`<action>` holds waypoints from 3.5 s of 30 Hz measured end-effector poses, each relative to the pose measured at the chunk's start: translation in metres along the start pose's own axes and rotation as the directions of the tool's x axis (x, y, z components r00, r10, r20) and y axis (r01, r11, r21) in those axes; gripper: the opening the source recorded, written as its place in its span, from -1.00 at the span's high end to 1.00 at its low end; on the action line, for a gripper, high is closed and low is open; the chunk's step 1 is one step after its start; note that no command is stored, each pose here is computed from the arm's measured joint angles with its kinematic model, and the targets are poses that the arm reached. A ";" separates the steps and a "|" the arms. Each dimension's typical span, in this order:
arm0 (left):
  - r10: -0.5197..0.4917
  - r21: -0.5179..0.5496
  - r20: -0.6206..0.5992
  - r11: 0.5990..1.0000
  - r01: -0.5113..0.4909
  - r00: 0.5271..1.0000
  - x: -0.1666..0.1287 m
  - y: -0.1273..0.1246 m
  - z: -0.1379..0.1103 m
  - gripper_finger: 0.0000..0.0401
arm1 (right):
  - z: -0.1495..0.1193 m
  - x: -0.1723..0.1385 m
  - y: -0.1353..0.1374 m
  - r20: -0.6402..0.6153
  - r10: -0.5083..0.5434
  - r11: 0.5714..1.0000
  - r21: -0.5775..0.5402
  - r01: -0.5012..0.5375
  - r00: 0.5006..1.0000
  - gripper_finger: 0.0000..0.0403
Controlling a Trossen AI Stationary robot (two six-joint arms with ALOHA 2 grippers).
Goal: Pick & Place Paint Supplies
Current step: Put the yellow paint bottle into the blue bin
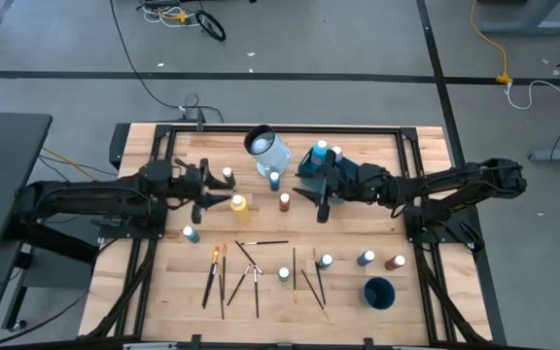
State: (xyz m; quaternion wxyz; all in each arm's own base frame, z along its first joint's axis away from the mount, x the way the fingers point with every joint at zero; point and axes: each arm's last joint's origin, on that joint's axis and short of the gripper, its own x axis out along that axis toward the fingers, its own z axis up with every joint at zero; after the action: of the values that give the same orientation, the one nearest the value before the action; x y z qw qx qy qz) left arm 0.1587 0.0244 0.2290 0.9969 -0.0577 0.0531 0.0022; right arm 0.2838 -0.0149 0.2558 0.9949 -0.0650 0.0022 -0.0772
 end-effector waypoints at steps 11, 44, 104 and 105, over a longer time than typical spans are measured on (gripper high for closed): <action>0.077 0.060 -0.111 0.996 -0.070 0.991 0.026 -0.005 -0.022 0.15 | 0.000 0.000 0.002 -0.002 0.007 1.000 0.001 -0.007 1.000 0.08; 0.097 0.111 -0.198 0.991 -0.076 0.975 0.035 -0.002 -0.036 0.22 | -0.002 0.000 0.002 -0.026 0.009 1.000 -0.001 -0.009 1.000 0.08; 0.055 0.214 -0.043 0.976 -0.045 0.998 0.150 -0.006 0.071 0.31 | -0.009 0.028 0.012 -0.083 -0.014 0.999 0.030 0.017 0.996 -0.22; 0.055 0.214 -0.042 0.976 -0.045 0.998 0.151 -0.006 0.071 0.30 | -0.009 0.028 0.012 -0.083 -0.014 0.999 0.030 0.016 0.996 -0.19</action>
State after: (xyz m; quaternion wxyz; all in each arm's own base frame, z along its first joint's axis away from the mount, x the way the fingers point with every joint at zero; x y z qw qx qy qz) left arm 0.3159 0.0263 0.2835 0.9954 0.0506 0.0782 0.0202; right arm 0.3135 -0.0089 0.2456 0.9942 -0.0464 0.0416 -0.0874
